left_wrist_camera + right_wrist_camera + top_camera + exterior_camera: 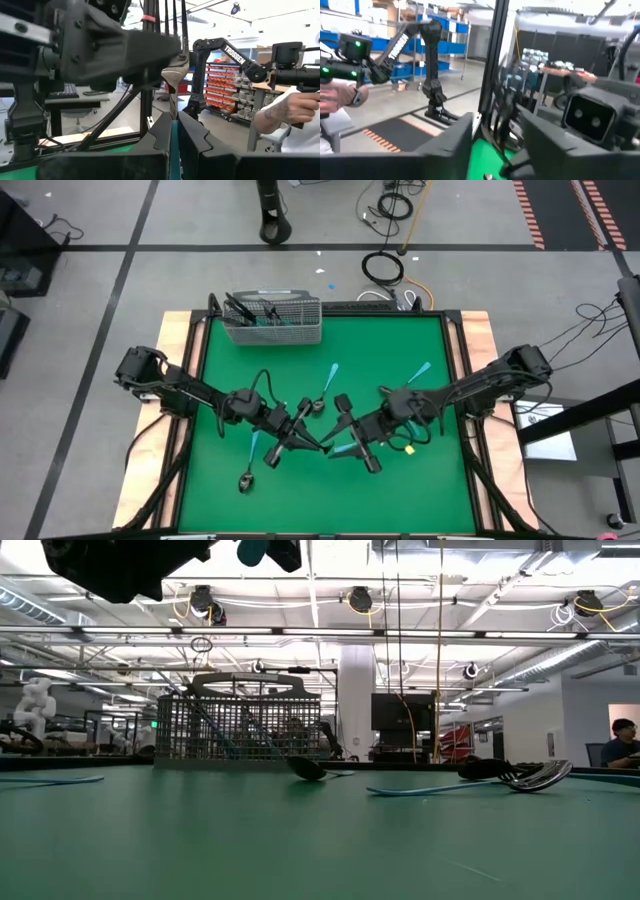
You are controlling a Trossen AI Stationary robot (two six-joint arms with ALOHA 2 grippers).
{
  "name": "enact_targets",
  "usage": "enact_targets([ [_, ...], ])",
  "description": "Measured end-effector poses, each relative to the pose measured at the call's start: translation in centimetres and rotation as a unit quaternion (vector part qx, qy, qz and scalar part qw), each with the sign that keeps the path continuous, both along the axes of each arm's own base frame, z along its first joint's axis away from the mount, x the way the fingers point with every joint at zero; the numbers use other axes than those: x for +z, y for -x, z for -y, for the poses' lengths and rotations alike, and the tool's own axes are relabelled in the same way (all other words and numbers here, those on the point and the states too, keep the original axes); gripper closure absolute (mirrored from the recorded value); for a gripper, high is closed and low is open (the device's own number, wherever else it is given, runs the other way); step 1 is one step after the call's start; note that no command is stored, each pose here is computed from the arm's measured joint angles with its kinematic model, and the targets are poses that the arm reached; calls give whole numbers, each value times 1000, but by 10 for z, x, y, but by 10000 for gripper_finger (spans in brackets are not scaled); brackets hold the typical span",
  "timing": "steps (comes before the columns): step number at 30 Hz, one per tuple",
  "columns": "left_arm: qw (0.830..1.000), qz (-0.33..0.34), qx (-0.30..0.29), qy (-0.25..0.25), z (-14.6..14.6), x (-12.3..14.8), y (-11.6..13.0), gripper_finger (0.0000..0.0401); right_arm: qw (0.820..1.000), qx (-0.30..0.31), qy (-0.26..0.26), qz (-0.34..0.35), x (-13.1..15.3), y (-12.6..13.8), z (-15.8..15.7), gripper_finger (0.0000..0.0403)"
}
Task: Sort silverware
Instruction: Put the fork into the silverware rack
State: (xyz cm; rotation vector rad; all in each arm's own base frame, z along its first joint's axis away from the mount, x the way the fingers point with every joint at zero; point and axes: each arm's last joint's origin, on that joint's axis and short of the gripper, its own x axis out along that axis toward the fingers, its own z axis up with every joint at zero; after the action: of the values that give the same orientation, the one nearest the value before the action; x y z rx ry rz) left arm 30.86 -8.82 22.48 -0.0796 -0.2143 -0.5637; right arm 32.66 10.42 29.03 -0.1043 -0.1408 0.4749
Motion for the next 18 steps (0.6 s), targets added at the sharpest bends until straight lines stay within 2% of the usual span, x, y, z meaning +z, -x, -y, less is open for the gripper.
enact_targets([
  [3, 1000, -2, 0, 0, 0, 0, 0, 386, 1000, 1, 9, -12, -3, 0, 0, 354],
  [5, 1000, -6, 2, -3, 0, -1, -1, 386, 1000, 0, 11, -11, -3, 0, 0, 388],
  [11, 999, -18, 27, -10, -2, -4, -2, 386, 999, -15, -29, -34, -3, -1, 3, 400],
  [15, 999, -26, 37, -13, -3, -6, -3, 386, 994, -43, -80, -58, -3, -3, 9, 401],
  [18, 997, -38, 59, -16, -3, -8, -3, 386, 990, -70, -99, -75, -5, -4, 12, 402],
])
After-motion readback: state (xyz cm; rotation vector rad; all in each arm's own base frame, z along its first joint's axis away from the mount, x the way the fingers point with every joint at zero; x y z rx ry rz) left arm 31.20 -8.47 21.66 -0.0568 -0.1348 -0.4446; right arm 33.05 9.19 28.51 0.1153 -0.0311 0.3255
